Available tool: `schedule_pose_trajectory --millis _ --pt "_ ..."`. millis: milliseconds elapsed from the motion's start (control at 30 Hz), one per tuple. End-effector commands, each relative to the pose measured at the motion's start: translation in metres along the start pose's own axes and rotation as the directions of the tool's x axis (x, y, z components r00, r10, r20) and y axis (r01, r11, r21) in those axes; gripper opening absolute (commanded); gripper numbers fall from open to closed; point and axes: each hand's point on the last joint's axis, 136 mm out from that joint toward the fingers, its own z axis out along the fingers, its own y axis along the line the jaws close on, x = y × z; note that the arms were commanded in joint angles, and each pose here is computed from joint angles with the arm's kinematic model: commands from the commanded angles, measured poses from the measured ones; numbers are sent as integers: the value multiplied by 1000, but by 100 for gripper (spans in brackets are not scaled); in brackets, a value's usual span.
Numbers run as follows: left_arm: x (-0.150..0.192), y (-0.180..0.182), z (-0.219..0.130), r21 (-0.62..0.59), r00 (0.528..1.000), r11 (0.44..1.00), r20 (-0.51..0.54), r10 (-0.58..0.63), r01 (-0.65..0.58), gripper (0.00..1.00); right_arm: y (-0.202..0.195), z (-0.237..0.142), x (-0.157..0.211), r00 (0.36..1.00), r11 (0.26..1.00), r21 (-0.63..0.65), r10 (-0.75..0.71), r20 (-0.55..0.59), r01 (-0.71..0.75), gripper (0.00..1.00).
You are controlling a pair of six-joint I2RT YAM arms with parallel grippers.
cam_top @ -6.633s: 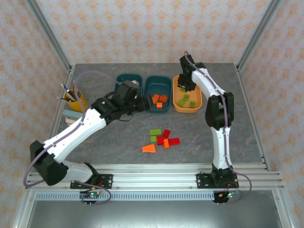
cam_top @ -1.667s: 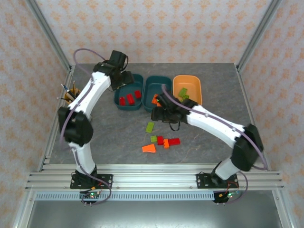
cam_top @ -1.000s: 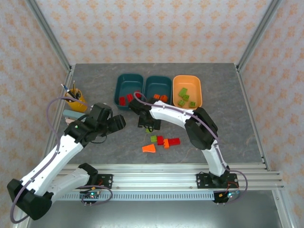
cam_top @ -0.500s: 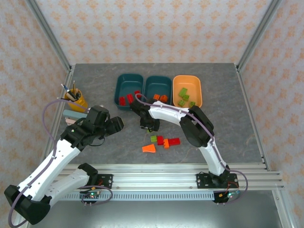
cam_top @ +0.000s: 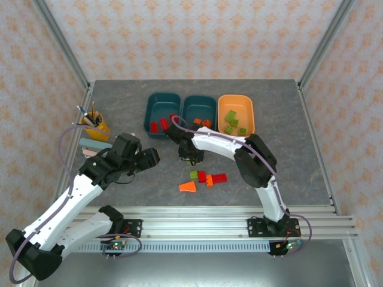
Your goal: Sort the legos into containers by color
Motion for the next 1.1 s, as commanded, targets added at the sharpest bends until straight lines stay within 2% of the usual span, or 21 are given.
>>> schedule_pose_trajectory --millis 0,133,233,400,600,867,1000,1067 --pt "1 -31 11 95 999 995 -24 40 -38 77 -26 -62 -27 988 998 10 -55 147 55 29" --pt "-1 -62 19 129 996 988 -27 89 -85 77 -66 -88 -51 976 998 40 -57 209 49 28" --pt "-7 -82 27 147 995 985 -28 95 -90 77 -102 -91 -78 973 997 73 -37 229 21 28" --pt "-24 -115 41 190 998 980 -21 66 -60 77 -160 -75 -132 975 989 139 14 224 -46 28" --pt "-37 -149 57 221 997 974 -39 61 -51 77 -210 -32 -187 985 960 260 62 162 -103 27" --pt "-41 -161 64 210 996 975 -41 79 -69 77 -229 17 -229 992 930 357 55 113 -92 28" --pt "-37 -154 63 191 996 979 -47 82 -72 77 -232 28 -237 993 917 386 59 106 -96 32" --pt "-36 -150 61 180 995 981 -46 85 -75 77 -229 30 -238 993 922 375 61 105 -96 38"
